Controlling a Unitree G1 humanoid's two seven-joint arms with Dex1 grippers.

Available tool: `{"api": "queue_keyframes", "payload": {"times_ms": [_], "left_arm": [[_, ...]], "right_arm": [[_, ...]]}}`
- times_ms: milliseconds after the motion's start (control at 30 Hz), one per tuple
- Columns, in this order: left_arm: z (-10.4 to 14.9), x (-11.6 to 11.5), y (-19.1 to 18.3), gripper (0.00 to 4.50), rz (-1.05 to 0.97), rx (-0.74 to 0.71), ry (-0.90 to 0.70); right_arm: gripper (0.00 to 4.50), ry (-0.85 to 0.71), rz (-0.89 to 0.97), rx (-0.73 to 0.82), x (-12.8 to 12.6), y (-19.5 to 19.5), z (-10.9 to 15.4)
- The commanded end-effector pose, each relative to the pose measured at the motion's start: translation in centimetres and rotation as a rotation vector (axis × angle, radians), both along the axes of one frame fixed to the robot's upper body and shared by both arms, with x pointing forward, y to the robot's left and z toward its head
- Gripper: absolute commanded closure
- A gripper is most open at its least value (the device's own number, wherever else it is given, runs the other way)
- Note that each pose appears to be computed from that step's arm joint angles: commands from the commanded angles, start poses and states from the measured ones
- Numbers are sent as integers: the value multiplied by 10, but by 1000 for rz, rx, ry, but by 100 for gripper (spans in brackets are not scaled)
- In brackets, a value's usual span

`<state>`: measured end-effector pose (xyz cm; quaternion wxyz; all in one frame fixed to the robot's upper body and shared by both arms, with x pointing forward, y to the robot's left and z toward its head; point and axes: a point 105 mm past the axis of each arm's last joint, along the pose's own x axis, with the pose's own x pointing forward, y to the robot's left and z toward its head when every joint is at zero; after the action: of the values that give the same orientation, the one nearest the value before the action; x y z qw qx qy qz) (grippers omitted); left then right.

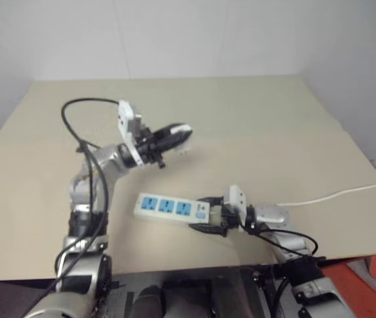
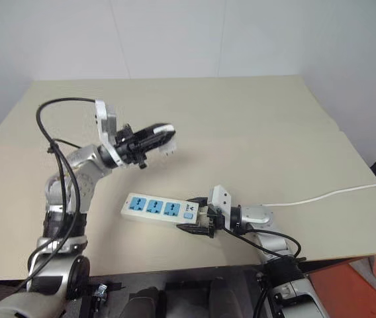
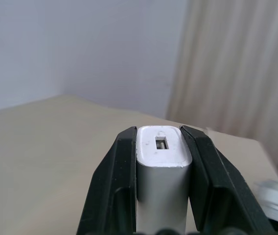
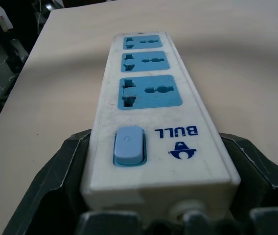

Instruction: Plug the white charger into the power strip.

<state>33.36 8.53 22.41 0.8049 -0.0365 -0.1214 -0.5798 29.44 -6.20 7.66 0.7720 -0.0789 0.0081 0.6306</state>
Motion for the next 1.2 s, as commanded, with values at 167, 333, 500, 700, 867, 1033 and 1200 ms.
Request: {"api": "queue_keyframes", "payload": {"times_ms": [167, 333, 500, 700, 867, 1033, 1200], "left_arm": [[-6, -39, -9, 349, -240, 53, -151], [-21, -49, -7, 349, -346, 99, -167], [-30, -52, -5, 349, -407, 137, -188], [-32, -50, -3, 349, -410, 142, -190], [-27, -48, 3, 349, -376, 151, -196], [-20, -47, 11, 349, -351, 166, -213], [-18, -50, 13, 349, -330, 161, -221]], "right_arm": [[107, 7, 25, 13, 0, 5, 1], [107, 7, 33, 10, 1, 6, 1], [107, 9, 45, 5, 0, 8, 0], [107, 14, 88, -35, -7, 8, -9], [107, 30, 155, -57, -14, 9, -19], [107, 27, 212, -97, -10, 11, -28], [107, 37, 256, -163, -11, 11, -44]]}}
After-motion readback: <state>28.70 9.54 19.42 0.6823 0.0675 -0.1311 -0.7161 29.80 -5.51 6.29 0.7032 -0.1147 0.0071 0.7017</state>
